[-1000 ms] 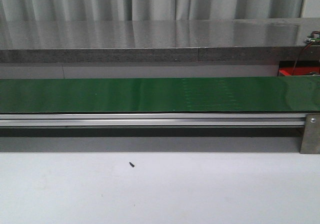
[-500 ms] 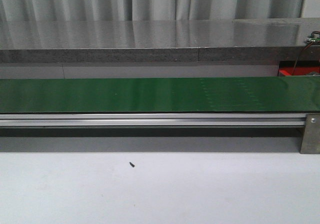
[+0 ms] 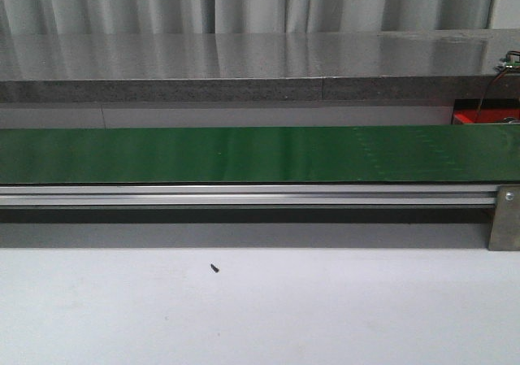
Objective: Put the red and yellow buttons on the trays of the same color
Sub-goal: 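Lower the left gripper onto a yellow push button and grasp it, then place the yellow button on the belt and open the left gripper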
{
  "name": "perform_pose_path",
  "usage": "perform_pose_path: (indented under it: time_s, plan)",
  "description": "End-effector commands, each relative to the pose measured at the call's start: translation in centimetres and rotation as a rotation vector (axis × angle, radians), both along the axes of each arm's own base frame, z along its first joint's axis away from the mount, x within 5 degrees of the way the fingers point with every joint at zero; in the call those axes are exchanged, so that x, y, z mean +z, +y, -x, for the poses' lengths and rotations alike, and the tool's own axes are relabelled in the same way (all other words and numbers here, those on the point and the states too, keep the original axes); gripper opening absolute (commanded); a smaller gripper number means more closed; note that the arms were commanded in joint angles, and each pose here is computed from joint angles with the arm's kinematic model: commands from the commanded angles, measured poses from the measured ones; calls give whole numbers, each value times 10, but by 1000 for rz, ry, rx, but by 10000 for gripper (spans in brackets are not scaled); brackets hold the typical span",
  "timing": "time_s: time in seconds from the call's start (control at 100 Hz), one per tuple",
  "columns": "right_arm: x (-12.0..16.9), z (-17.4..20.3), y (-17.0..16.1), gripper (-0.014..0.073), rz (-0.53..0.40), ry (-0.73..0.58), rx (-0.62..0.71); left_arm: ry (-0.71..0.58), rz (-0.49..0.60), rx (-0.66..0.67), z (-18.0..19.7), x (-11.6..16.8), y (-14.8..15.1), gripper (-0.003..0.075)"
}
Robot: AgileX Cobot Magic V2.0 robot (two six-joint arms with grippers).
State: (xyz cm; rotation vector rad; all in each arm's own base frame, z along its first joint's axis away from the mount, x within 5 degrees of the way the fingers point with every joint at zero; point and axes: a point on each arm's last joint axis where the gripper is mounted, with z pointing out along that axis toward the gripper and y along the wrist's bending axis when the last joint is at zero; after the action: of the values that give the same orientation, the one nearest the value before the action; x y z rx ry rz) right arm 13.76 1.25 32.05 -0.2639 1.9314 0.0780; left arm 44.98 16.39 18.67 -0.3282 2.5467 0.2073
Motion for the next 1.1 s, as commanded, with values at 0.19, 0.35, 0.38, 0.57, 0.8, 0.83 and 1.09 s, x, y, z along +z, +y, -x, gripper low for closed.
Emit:
perform_pose_path:
  time_s: [0.19, 0.35, 0.38, 0.57, 0.8, 0.83, 1.09]
  plan:
    - [13, -2, -2, -68, -8, -79, -31, -111, -47, -4, -1, 41, 0, 162]
    - [13, -2, -2, -68, -8, -79, -31, -113, -49, -2, 5, 58, -2, 115]
    - [13, -2, -2, -68, -8, -79, -31, -119, -51, -1, 6, 64, -2, 115]
    - [13, -2, -2, -68, -8, -79, -31, -174, -36, 11, 28, 116, -12, 115]
    - [13, -2, -2, -68, -8, -79, -31, -237, 7, -40, 62, 174, -40, 114]
    - [13, -2, -2, -68, -8, -79, -31, -246, 13, -49, 66, 178, -46, 114]
    - [13, -2, -2, -68, -8, -79, -31, -231, 41, -125, 89, 180, -84, 114]
